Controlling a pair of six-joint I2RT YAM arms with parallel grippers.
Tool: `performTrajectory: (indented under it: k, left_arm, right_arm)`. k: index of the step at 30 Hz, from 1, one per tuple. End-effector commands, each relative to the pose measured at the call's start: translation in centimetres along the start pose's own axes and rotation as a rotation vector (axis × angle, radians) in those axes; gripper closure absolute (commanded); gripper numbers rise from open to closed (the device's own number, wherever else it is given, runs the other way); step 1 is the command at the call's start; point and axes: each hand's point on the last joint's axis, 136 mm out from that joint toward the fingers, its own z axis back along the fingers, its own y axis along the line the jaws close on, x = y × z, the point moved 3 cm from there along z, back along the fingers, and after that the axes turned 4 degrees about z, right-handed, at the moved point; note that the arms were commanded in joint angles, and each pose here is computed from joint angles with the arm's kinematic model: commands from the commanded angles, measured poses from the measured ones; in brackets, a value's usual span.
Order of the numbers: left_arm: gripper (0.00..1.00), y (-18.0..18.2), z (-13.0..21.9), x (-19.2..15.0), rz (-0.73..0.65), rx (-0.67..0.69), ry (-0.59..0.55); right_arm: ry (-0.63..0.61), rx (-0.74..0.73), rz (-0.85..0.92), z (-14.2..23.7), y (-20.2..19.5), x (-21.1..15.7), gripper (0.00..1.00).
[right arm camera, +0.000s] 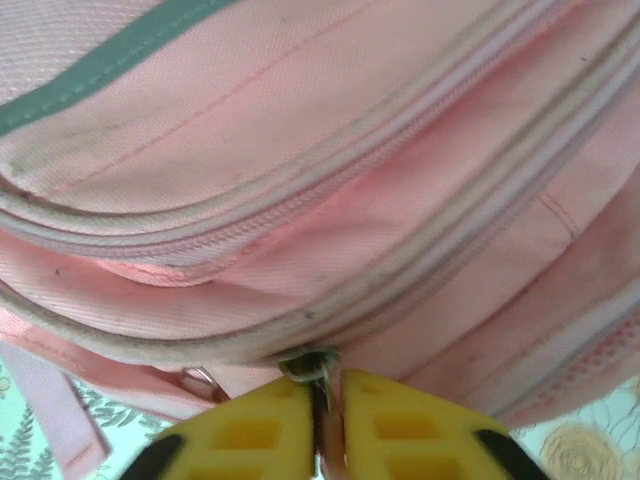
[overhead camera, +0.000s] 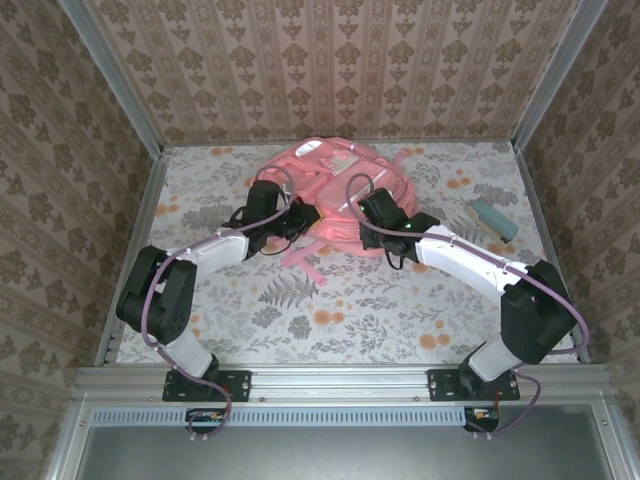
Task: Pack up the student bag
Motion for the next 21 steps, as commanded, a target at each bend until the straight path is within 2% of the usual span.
performTrajectory:
  k: [1, 2, 5, 14, 21]
  left_arm:
    - [0.95, -0.7, 1.4, 0.9, -0.056, -0.006, -0.029]
    - [0.95, -0.6, 1.5, 0.9, -0.055, -0.002, -0.03]
    - [0.95, -0.5, 1.6, 0.9, -0.059, 0.007, -0.029]
    - [0.94, -0.5, 1.7, 0.8, -0.061, 0.008, -0.026]
    - [0.94, 0.2, 2.3, 1.7, -0.049, 0.021, -0.047]
  right_arm:
    - [0.021, 0.042, 0.06, 1.2, -0.2, 0.1, 0.69]
    - [0.032, 0.067, 0.072, 1.3, 0.1, -0.2, 0.63]
    - [0.045, 0.121, 0.091, 1.4, 0.7, -0.6, 0.55]
    - [0.117, 0.164, 0.146, -0.7, 1.7, -1.5, 0.53]
    - [0.166, 0.12, 0.189, -2.2, 0.9, -2.3, 0.5]
